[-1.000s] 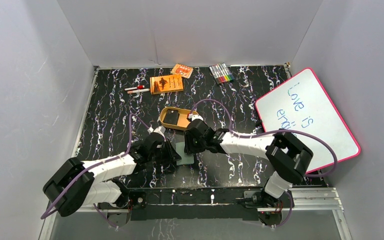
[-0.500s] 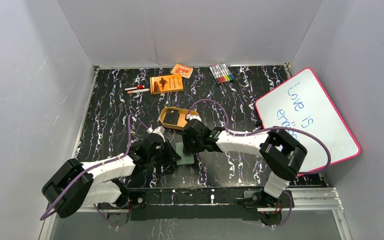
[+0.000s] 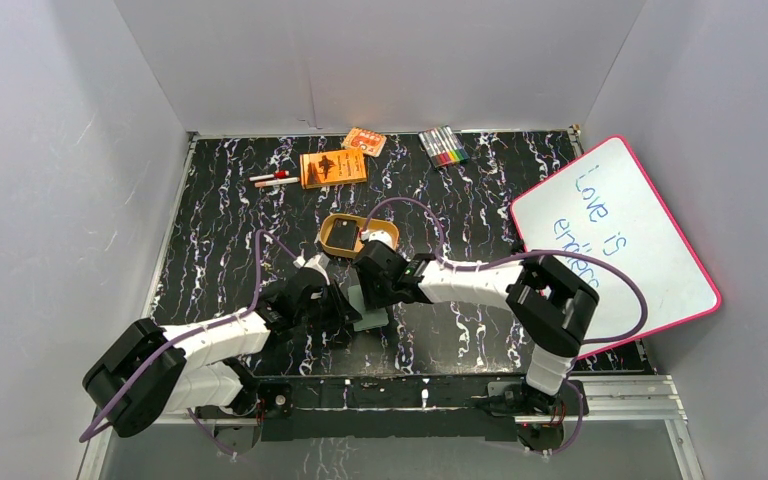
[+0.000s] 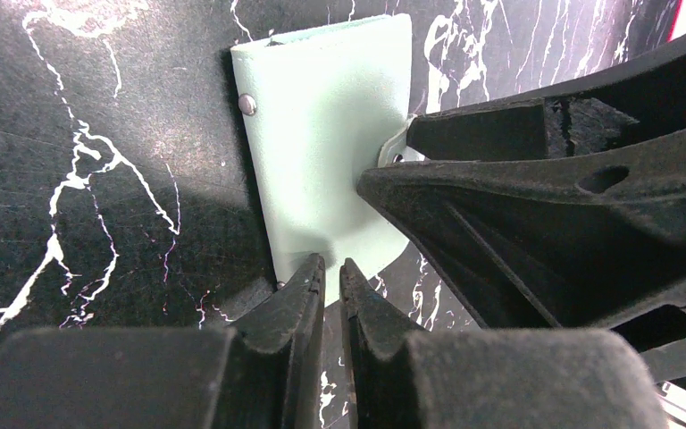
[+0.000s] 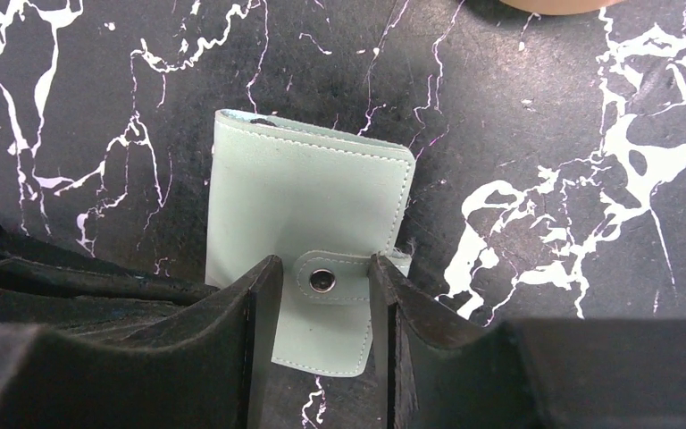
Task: Put the credit cards into the card holder
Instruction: Open the card holder at the center of the board.
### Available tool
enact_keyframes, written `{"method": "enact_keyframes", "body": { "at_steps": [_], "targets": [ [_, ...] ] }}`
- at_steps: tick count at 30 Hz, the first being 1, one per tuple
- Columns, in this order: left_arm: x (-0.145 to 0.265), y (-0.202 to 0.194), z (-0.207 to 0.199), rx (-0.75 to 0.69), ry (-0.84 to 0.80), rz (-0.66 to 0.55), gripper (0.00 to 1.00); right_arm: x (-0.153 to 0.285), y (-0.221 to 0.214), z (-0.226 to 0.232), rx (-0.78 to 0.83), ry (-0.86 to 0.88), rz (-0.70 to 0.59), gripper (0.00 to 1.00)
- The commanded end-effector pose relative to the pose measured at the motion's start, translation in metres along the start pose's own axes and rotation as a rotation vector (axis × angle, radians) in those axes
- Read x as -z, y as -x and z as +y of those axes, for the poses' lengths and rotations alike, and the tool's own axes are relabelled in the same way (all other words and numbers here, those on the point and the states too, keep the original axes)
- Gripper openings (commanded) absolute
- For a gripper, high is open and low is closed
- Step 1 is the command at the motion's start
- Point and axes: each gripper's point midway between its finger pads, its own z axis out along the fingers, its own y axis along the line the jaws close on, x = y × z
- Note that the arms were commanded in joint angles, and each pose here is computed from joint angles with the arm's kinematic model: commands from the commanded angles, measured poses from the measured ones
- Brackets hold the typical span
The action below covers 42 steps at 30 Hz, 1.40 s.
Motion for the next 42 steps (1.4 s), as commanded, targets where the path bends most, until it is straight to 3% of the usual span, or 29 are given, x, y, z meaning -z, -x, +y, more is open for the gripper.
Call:
{"method": "enact_keyframes", "body": {
  "at_steps": [1, 12, 18, 28, 42],
  "targets": [
    [0.003, -0.001, 0.0, -0.004, -0.007, -0.002, 0.1, -0.011, -0.026, -0.027, 0.062, -0.135, 0.07, 0.47],
    [0.003, 0.002, 0.002, -0.013, 0.016, -0.011, 0.1, -0.006, -0.019, -0.024, 0.067, -0.132, 0.045, 0.32],
    [0.0, 0.001, 0.01, -0.002, 0.057, -0.006, 0.0, 0.001, -0.012, -0.019, 0.065, -0.115, 0.028, 0.18],
    [-0.005, -0.001, 0.027, 0.014, 0.151, 0.004, 0.0, 0.013, -0.005, -0.013, 0.056, -0.082, 0.005, 0.01],
    [-0.011, -0.004, 0.048, 0.024, 0.254, 0.012, 0.0, 0.027, -0.002, -0.003, -0.008, 0.0, -0.016, 0.0]
  ]
}}
